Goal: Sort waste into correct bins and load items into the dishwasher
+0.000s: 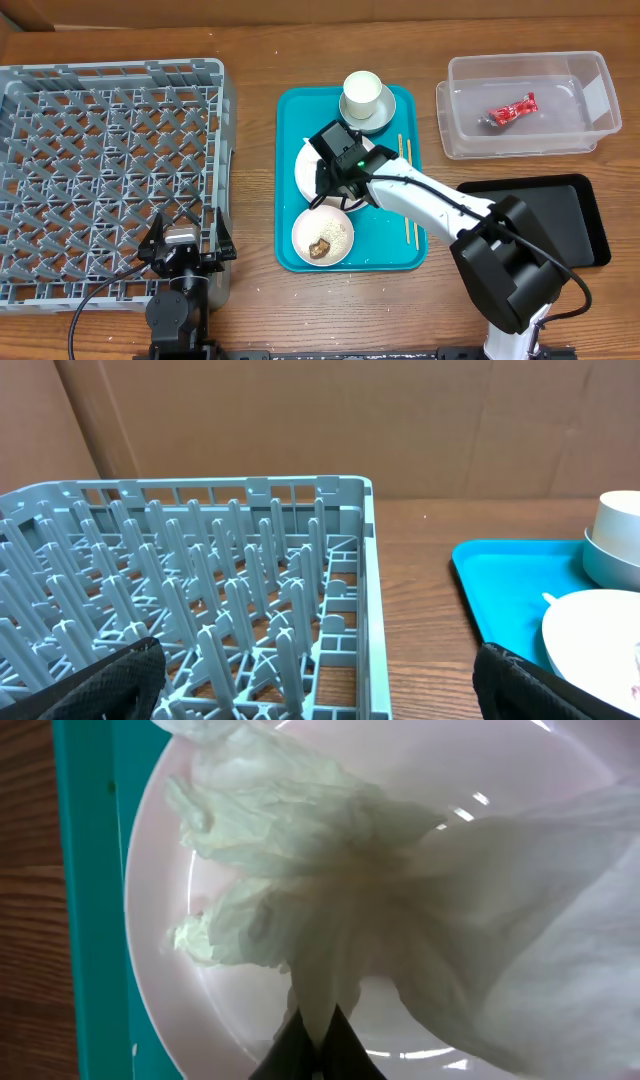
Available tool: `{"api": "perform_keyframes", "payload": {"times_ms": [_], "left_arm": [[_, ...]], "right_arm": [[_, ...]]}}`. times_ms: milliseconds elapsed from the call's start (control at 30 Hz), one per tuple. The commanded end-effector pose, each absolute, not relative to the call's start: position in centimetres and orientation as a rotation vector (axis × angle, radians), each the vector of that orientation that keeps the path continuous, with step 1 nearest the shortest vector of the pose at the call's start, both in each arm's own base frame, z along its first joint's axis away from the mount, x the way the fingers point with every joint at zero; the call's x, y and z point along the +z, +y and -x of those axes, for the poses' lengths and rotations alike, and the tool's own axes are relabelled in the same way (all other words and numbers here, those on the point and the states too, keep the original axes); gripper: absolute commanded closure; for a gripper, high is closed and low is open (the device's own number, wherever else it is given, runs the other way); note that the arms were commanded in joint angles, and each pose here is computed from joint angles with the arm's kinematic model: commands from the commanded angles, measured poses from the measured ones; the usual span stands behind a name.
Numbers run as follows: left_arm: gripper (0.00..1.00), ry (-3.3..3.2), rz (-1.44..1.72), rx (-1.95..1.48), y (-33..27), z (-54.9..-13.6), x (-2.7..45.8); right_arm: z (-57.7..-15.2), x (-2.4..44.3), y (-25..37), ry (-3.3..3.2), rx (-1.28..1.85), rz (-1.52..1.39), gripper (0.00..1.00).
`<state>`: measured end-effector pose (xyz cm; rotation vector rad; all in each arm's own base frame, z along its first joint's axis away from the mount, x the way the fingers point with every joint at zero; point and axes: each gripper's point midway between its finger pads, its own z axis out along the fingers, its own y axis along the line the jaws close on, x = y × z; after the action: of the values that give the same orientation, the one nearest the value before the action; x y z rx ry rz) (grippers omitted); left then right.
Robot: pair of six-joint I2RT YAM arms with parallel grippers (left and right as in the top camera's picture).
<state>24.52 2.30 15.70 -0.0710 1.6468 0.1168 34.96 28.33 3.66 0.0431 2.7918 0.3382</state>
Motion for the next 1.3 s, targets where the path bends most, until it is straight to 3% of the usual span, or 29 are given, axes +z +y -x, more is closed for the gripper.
{"api": "perform_keyframes", "payload": {"times_ms": [0, 167, 233, 367, 667, 900, 967, 1000, 1033, 1100, 1267], "left_arm": [[0.00, 1.643, 0.052, 0.120, 2.1, -24.5, 15.7], [0.00, 1.643, 0.052, 0.120, 2.1, -24.5, 15.7], [0.00, 1.643, 0.052, 0.120, 2.1, -24.5, 15.7], [0.00, 1.643, 0.052, 0.120, 2.1, -24.5, 15.7], [0.00, 1.643, 0.052, 0.120, 2.1, -24.5, 15.7], [0.00, 1.643, 0.052, 0.120, 2.1, -24.5, 15.7], [0.00, 1.643, 0.052, 0.120, 2.1, -24.5, 15.7], [0.00, 1.643, 0.052, 0.120, 2.1, -24.5, 15.7], [0.00, 1.643, 0.052, 0.120, 2.1, -24.5, 15.7], [0.00, 1.643, 0.052, 0.120, 2.1, -24.5, 15.7], [0.00, 1.643, 0.052, 0.120, 2.1, -24.5, 15.7]], "right_arm": [[-37.3, 9.9, 29.2, 2.676, 0.430, -0.115, 0.96], [-40.1, 19.3, 27.3, 2.526, 0.520, -0.199, 0.96], [-42.2, 25.3, 22.8, 2.427, 0.532, -0.319, 0.96], [-43.4, 29.2, 15.3, 2.364, 0.542, -0.494, 0.96], [-46.1, 28.7, -1.9, 2.207, 0.371, -0.921, 0.96], [-49.2, 23.9, -5.9, 2.246, 0.326, -0.953, 0.96], [-49.9, 22.4, -5.5, 2.289, 0.337, -0.902, 0.70], [-50.2, 21.5, -5.3, 2.312, 0.347, -0.897, 0.42], [-50.2, 21.1, -4.9, 2.329, 0.366, -0.892, 0.28], [-50.2, 21.1, -3.8, 2.356, 0.431, -0.831, 0.20], [-49.5, 24.0, 2.3, 2.384, 0.839, -0.541, 0.20]]}}
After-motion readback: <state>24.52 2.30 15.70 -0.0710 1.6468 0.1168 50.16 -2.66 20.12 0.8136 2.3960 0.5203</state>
